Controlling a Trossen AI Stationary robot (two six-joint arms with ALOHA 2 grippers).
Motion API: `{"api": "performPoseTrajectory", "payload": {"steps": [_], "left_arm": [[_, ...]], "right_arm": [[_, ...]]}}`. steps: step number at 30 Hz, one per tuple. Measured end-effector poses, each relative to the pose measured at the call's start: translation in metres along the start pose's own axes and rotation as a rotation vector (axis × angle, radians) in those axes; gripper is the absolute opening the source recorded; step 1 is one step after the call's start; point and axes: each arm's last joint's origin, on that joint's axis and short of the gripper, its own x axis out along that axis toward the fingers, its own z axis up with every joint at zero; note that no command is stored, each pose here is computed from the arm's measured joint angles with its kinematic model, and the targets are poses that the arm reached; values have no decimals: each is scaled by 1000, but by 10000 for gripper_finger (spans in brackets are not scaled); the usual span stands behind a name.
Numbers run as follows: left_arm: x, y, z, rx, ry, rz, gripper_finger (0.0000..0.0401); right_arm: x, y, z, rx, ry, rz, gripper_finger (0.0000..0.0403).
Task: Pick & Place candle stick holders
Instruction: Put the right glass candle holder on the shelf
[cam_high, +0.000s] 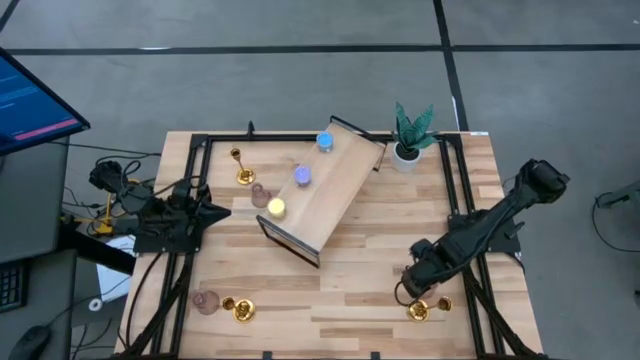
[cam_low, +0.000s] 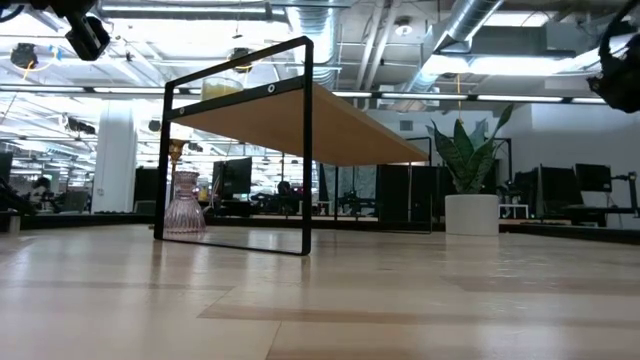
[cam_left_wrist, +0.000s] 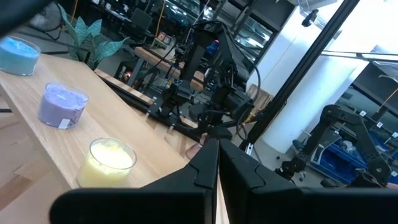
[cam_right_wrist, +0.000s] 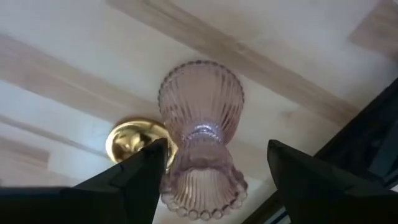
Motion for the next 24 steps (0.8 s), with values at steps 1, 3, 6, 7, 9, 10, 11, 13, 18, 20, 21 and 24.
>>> {"api": "performPoseTrajectory", "payload": {"steps": [1,3,6,7,9,10,11,13,18,20,21,24], "left_arm": [[0,0,0,0,0,0,12],[0,0,0,-1,-1,0,12],[0,0,0,-2,-2,-1,12],[0,0,0,-2,-2,-1,12],[0,0,0,-2,-2,-1,12],[0,0,0,-2,-2,-1,12],[0,0,0,-2,-2,-1,12],[0,0,0,-2,-2,-1,12],[0,0,0,-1,-2,-1,12],[0,0,0,-1,-2,-1,12],[0,0,0,-2,-2,-1,12],[0,0,0,-1,-2,-1,12]], "right_arm": [[0,-2,0,1,-1,-2,266],[1,-4,1,-1,0,1,266],[1,-3,0,-21,3,21,266],[2,-3,0,-24,3,25,266],[5,-1,-1,-33,3,13,265],[7,0,-2,-38,4,8,265],[9,1,-2,-42,5,6,263],[12,1,-4,-48,12,-11,257],[15,2,-5,-54,12,-30,217],[14,2,-5,-54,10,-30,191],[14,2,-5,-56,6,-29,176],[14,2,-4,-80,4,-25,151]]}}
